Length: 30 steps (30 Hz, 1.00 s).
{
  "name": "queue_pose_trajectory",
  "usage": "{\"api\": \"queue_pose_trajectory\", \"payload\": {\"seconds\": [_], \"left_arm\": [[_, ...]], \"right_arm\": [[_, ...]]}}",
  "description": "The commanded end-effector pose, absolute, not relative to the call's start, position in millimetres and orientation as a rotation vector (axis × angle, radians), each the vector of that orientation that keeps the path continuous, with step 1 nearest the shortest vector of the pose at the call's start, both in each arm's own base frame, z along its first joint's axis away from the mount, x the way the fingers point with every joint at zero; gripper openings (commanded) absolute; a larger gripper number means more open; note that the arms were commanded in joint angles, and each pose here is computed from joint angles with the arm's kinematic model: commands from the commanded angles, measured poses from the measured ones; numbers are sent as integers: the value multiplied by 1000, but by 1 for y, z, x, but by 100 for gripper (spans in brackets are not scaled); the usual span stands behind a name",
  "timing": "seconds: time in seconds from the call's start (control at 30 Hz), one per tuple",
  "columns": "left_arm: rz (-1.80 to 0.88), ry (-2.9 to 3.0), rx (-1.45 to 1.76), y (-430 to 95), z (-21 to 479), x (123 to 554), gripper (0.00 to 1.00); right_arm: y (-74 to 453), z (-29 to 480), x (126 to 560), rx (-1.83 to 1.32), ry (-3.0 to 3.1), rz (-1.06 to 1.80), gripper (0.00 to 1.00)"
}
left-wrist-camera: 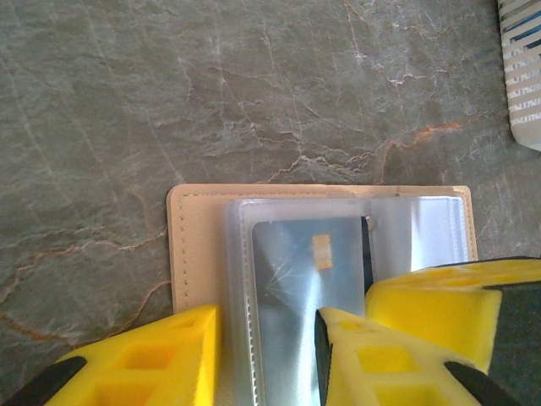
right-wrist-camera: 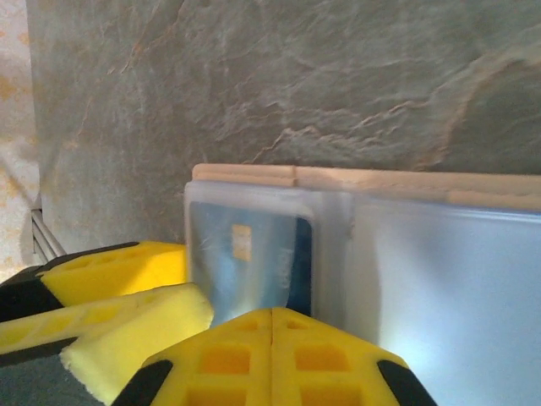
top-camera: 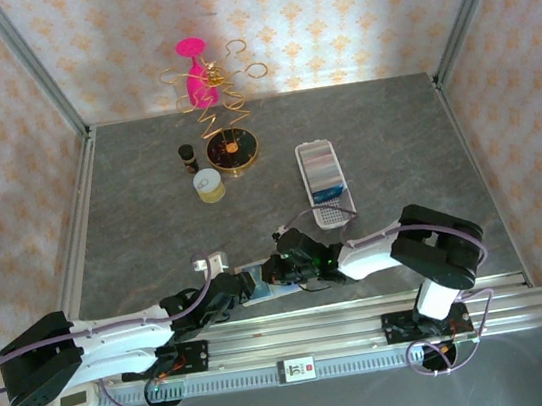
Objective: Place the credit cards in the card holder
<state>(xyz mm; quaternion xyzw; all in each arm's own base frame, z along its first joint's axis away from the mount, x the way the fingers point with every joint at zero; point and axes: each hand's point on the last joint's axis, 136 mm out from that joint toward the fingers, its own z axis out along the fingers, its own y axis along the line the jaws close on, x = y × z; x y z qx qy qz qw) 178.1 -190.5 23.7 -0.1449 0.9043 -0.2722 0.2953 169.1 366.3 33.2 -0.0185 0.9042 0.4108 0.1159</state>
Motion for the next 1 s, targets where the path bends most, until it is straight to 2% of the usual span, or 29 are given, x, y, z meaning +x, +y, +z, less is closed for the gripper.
{"api": "queue_pose_trajectory", "payload": {"seconds": [0.0,0.1,0.23,0.57,0.97], "left_arm": [[-690,2459,-360,-183,11,168,35],[-680,2447,-368,-181,15,169,41],[-591,2426,-366,-170,29,175,48],[-422,2486,-419,-145,26,167,51],[-747,2564,-347,-207,26,160,51]], "right_arm": [[378,49,167,-90,2582,1285,6],[376,62,170,-84,2534,1293,7],[359,56,175,-74,2555,1152,7],[326,35,181,-73,2607,886,8],[319,7,173,-52,2656,872,5]]}}
